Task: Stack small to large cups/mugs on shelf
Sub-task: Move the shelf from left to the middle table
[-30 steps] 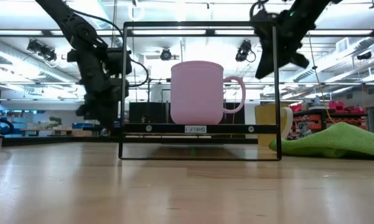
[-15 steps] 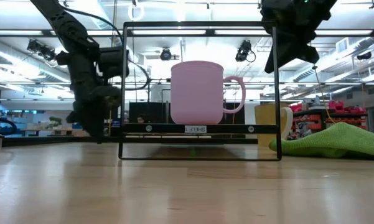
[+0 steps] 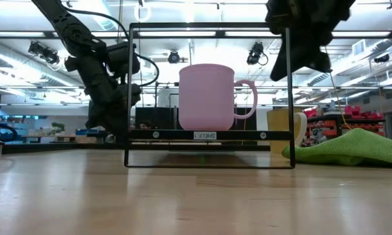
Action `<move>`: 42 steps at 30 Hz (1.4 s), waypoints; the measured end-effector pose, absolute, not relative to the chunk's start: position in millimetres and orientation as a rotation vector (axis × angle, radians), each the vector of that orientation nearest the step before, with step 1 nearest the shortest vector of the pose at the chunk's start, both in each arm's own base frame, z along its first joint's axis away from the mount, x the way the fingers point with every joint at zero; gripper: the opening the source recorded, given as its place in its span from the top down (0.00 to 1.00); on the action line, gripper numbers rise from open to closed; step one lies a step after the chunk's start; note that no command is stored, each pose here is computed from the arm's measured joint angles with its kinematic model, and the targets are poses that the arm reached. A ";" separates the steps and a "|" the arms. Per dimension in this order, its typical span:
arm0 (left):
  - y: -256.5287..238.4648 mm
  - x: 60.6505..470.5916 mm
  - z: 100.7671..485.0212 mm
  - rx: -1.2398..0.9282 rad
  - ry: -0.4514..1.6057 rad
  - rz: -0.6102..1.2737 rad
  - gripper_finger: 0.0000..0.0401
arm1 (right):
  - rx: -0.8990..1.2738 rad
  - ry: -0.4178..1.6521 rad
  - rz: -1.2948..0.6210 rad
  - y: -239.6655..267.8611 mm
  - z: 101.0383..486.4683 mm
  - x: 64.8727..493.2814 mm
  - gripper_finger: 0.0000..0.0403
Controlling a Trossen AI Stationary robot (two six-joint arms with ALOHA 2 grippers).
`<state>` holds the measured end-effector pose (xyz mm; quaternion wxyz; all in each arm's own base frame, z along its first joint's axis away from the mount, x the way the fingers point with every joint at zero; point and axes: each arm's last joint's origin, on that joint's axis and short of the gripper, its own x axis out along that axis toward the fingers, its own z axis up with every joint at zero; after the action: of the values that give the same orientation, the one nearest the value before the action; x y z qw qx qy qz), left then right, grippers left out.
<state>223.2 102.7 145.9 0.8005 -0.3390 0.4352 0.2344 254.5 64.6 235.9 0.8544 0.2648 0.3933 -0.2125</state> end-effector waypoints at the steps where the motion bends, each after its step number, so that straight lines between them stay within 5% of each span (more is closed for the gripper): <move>1: 102.7 223.2 145.9 -0.727 0.933 0.503 0.97 | 0.564 0.831 -0.440 68.2 235.4 253.9 0.99; 42: 2.0 255.0 151.5 -0.714 0.945 0.180 0.95 | 0.602 0.790 -0.383 100.8 237.6 245.7 0.99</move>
<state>255.0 2.0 151.5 0.8259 -0.3358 0.4450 0.0847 245.7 100.8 237.6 0.8617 0.2872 0.3764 -0.1824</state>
